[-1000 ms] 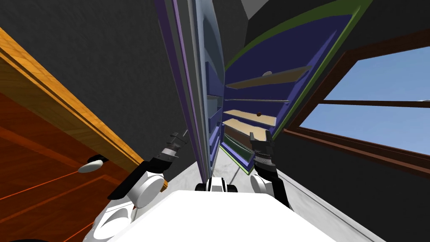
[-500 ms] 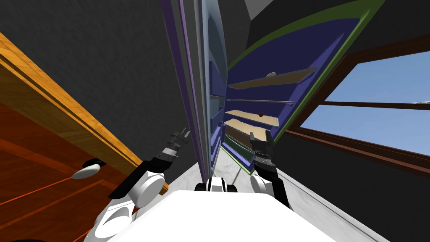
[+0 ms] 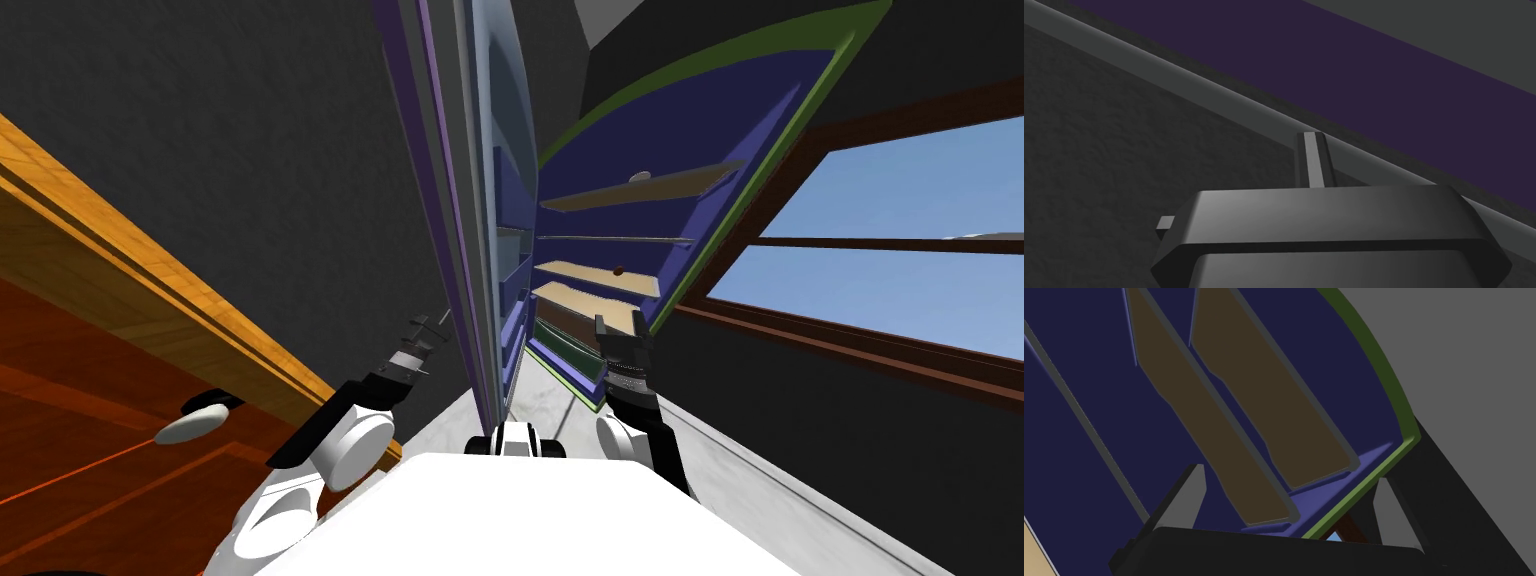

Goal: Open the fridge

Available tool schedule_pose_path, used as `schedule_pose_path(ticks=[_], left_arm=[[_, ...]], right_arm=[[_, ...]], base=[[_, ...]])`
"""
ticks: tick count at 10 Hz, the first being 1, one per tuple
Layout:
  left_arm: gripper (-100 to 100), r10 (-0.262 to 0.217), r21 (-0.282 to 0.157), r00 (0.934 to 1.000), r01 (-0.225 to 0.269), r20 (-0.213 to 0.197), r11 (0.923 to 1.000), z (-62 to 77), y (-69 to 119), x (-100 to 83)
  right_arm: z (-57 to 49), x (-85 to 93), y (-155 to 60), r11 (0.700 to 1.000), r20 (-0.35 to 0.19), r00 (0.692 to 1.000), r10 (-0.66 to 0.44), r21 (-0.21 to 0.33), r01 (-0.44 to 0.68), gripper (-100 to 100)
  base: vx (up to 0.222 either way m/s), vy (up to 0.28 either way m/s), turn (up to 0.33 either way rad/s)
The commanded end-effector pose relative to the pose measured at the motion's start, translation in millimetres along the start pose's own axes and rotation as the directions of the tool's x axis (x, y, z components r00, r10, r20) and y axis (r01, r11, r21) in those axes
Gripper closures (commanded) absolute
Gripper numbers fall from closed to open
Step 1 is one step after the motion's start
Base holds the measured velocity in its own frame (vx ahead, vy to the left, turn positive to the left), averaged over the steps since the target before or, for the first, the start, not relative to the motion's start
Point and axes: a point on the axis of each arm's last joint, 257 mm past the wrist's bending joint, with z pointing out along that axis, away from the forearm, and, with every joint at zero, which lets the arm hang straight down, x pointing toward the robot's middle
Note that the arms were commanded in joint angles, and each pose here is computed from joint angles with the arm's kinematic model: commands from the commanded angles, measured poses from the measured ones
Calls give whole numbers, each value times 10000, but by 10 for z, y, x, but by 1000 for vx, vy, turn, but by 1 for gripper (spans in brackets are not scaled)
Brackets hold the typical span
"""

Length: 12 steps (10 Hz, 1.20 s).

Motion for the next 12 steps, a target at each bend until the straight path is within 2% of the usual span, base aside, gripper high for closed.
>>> schedule_pose_path(ticks=[1, 2, 3, 4, 5, 12], left_arm=[[-100, -222, -680, 9996, 212, -150, 9975, -14, 255, 61], [-100, -79, -217, 9999, 76, -126, 9997, 12, 87, 38], [-100, -230, -194, 9996, 227, -185, 9996, -2, 8, 82], [-100, -88, -38, 9998, 88, -158, 10000, 14, -18, 50], [-100, -155, 84, 9995, 158, -284, 9998, -6, -198, 52], [-100, -485, -123, 9951, 477, -864, 9988, -78, -581, 179]], right_arm=[[0, 0, 0, 10000, 1, 10000, 0, 0, 0, 0], [0, 0, 0, 10000, 0, 10000, 1, -1, -1, 0], [0, 1, 0, 10000, 2, 10000, 3, -1, -3, 0], [-1, 0, 0, 10000, 3, 10000, 1, 0, -1, 0], [0, 1, 0, 10000, 2, 10000, 4, -1, -4, 0], [0, 1, 0, 10000, 2, 10000, 3, -1, -3, 0]], base=[[18, 159, -142], [5, 90, -30], [50, 29, 148], [27, 23, 79], [28, -5, 120], [30, -27, 136]])
